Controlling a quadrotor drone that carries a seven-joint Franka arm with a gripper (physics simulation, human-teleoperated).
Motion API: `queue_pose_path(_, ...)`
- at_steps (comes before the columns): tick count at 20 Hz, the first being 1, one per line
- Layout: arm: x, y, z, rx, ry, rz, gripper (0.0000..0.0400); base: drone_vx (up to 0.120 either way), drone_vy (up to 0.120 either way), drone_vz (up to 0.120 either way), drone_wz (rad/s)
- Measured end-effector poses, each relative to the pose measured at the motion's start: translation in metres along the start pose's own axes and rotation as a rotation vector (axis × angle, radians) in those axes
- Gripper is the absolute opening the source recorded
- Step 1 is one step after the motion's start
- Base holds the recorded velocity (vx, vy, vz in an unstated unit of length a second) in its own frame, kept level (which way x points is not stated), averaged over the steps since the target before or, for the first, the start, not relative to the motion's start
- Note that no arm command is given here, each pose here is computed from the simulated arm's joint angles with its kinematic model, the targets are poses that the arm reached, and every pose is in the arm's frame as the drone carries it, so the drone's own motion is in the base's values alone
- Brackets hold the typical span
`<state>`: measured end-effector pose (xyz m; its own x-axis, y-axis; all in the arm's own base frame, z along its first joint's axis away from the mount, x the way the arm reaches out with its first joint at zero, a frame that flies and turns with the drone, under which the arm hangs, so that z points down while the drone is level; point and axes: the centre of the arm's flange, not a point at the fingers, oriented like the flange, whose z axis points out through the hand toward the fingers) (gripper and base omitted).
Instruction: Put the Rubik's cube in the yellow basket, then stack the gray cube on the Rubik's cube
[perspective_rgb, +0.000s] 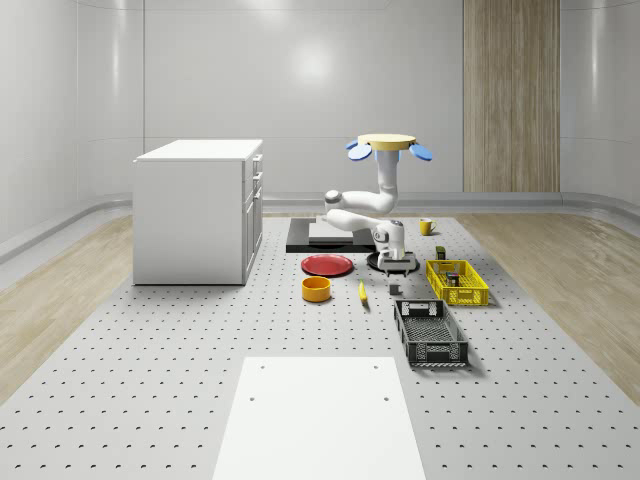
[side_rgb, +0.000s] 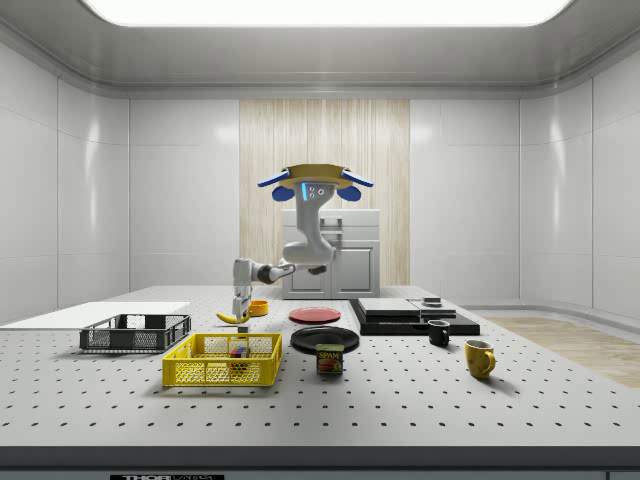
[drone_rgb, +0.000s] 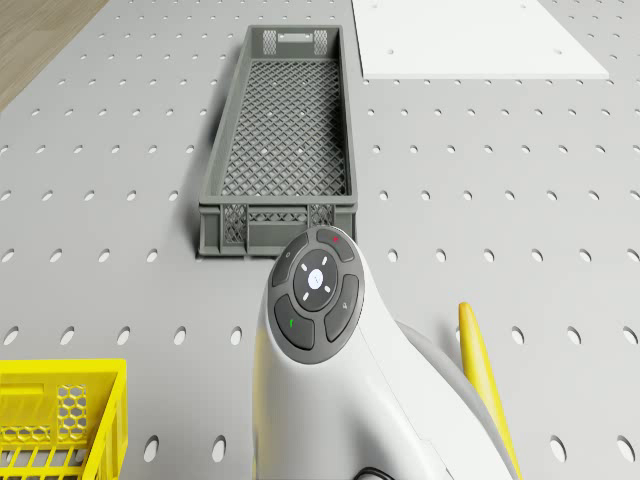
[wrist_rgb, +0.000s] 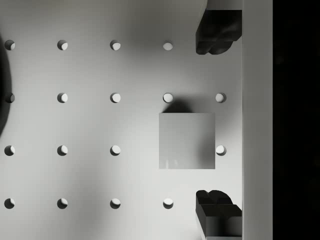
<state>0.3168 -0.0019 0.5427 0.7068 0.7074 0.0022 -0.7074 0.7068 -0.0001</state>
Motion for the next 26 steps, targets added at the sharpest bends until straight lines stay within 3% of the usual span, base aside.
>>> queue_pose_path(4, 0.0, 0.0, 0.0, 0.0, 0.0, 0.0, 0.04, 0.0, -0.09, -0.11, 0.0)
queue_pose_path(26, -0.004, 0.004, 0.025, 0.0, 0.0, 0.0, 0.04, 0.0, 0.0, 0.0, 0.0)
